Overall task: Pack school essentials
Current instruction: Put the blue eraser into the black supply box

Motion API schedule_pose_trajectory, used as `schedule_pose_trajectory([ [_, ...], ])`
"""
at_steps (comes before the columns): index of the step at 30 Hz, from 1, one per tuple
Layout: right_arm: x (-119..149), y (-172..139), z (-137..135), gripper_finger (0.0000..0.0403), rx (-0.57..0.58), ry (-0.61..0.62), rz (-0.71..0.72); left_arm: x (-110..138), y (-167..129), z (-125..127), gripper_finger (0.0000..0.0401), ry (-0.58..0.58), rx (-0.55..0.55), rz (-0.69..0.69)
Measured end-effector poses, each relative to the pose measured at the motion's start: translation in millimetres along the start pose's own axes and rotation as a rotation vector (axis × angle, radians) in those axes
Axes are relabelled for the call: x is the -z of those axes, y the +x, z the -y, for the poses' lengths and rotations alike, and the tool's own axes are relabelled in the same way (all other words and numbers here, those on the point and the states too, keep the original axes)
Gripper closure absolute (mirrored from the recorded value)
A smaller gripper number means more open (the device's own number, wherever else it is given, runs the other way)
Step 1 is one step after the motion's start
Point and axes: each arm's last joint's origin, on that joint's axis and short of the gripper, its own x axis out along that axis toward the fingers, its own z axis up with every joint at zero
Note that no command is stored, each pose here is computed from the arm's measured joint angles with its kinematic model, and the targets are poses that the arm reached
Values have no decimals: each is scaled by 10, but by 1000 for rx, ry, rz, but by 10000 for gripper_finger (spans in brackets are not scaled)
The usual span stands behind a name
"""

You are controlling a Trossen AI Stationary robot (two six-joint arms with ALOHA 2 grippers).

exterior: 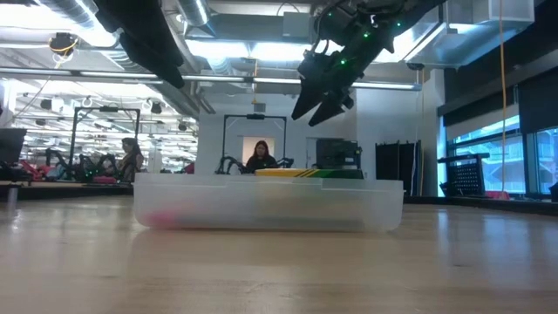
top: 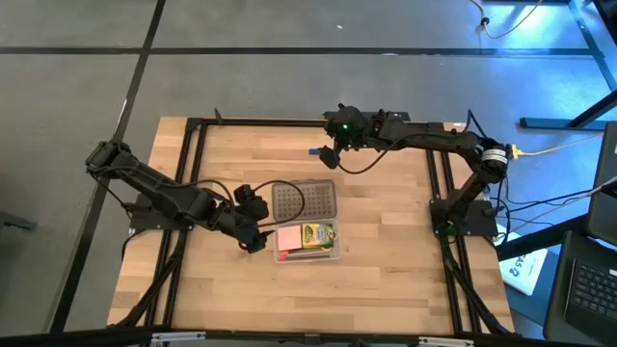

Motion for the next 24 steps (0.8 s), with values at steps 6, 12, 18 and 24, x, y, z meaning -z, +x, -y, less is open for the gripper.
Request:
schedule_pose_trajectory([
  [6, 64, 126, -10, 88, -9, -145, -44, 0, 0, 0, 7, -1, 0, 0],
  [12, 180, 347, -34, 147, -64, -362, -109, 0, 0, 0, 7, -1, 0, 0],
  [18, 276, 557, -30, 162, -75, -486, -145, 0, 1, 0, 7, -6, 0, 0],
  [24, 381, 774, 66, 162, -79, -520, -184, 0, 1, 0, 7, -7, 0, 0],
])
